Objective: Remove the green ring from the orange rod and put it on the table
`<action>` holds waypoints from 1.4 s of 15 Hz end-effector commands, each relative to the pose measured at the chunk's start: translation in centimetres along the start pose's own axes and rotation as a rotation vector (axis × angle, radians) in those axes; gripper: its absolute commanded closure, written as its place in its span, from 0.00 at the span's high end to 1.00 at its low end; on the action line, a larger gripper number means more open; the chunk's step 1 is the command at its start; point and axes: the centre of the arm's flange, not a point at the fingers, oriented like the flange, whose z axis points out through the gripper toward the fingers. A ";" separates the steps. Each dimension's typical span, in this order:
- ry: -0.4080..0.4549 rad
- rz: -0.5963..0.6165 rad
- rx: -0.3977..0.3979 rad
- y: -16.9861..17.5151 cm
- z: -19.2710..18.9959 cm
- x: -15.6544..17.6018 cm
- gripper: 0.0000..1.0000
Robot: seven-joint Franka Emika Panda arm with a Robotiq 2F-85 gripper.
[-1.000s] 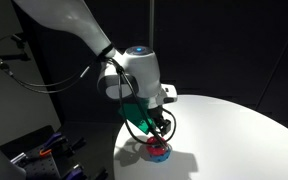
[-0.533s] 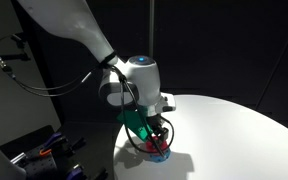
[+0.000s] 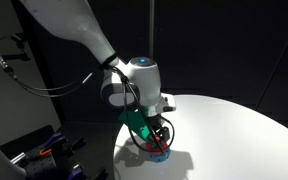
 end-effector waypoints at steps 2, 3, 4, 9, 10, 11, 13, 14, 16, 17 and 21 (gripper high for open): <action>-0.002 -0.019 0.014 -0.3 -2.0 1.4 1.00; -0.023 -0.027 0.037 -0.6 -2.6 1.8 1.00; -0.052 -0.036 0.067 -1.0 -3.3 2.2 1.00; -0.200 -0.056 0.155 -2.6 -6.7 5.0 1.00; -0.230 -0.056 0.160 -3.1 -7.5 5.5 1.00; -0.256 -0.057 0.157 -3.5 -8.3 6.0 1.00; -0.299 -0.049 0.130 -4.4 -9.7 7.1 1.00; -0.316 -0.046 0.115 -4.8 -10.5 7.6 1.00; -0.341 -0.038 0.068 -6.0 -12.2 8.6 1.00; -0.351 -0.034 0.041 -6.6 -13.0 9.1 1.00; -0.375 -0.025 -0.034 -9.0 -16.6 10.6 1.00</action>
